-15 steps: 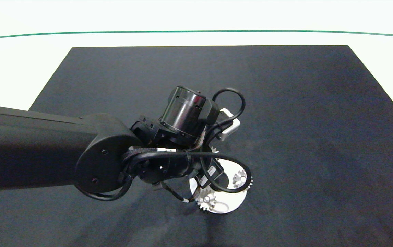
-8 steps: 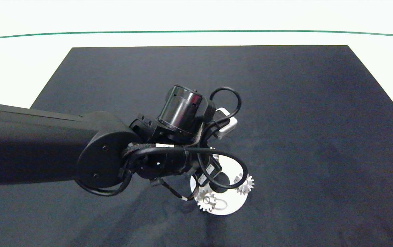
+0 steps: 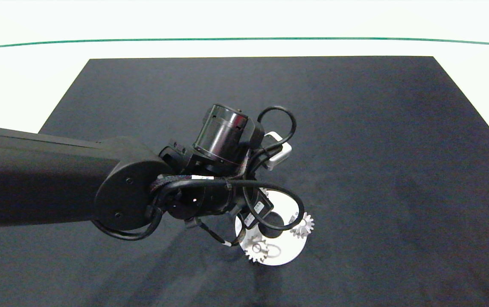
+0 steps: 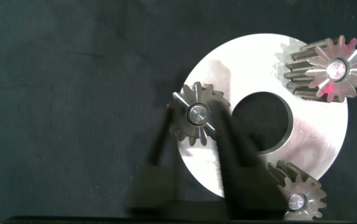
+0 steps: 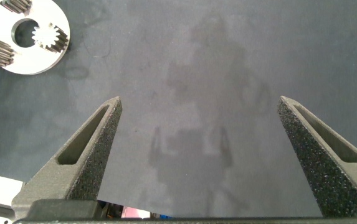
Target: Install three planetary gears onto the carrier pins
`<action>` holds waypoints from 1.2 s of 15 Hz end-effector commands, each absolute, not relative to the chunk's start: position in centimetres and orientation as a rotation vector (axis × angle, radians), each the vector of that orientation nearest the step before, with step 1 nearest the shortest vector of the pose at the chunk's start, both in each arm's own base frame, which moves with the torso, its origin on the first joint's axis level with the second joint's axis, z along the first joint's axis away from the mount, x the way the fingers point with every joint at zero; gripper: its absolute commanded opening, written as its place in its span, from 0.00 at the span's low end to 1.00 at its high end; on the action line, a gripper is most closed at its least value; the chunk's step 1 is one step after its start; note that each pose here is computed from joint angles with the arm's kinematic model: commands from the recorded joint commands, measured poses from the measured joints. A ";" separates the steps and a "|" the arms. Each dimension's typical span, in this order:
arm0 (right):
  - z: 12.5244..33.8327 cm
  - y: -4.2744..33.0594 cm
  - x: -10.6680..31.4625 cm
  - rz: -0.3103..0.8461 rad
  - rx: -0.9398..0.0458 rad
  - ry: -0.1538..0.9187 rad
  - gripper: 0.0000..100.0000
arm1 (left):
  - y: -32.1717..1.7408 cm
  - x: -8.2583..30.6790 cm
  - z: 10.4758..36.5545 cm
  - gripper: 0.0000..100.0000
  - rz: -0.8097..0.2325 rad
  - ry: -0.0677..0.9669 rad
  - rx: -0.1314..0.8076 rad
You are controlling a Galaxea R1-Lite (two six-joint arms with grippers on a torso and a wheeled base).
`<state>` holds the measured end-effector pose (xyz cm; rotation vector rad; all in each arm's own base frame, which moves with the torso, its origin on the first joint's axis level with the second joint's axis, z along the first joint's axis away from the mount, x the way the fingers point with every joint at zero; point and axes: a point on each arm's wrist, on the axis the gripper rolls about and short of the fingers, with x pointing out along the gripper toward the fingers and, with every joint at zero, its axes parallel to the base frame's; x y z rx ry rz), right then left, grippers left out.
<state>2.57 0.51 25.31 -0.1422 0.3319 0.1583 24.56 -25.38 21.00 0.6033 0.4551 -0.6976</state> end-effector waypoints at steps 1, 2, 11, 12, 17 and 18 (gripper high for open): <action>25.3 0.5 2.6 0.157 -0.145 0.336 1.00 | -25.2 24.4 21.1 0.00 -0.695 0.455 0.602; 25.3 0.5 2.6 0.158 -0.145 0.337 1.00 | -25.0 24.2 21.4 0.00 -0.693 0.450 0.598; 25.3 0.5 2.6 0.157 -0.143 0.335 1.00 | -23.9 23.2 22.7 0.00 -0.688 0.423 0.583; 25.3 0.5 2.6 0.158 -0.142 0.335 1.00 | -23.9 23.2 22.6 0.00 -0.689 0.425 0.585; 25.3 0.5 2.6 0.158 -0.143 0.338 1.00 | -23.8 23.1 22.2 0.00 -0.690 0.436 0.590; 25.3 0.5 2.6 0.158 -0.143 0.338 1.00 | -23.8 23.1 22.3 0.00 -0.689 0.436 0.588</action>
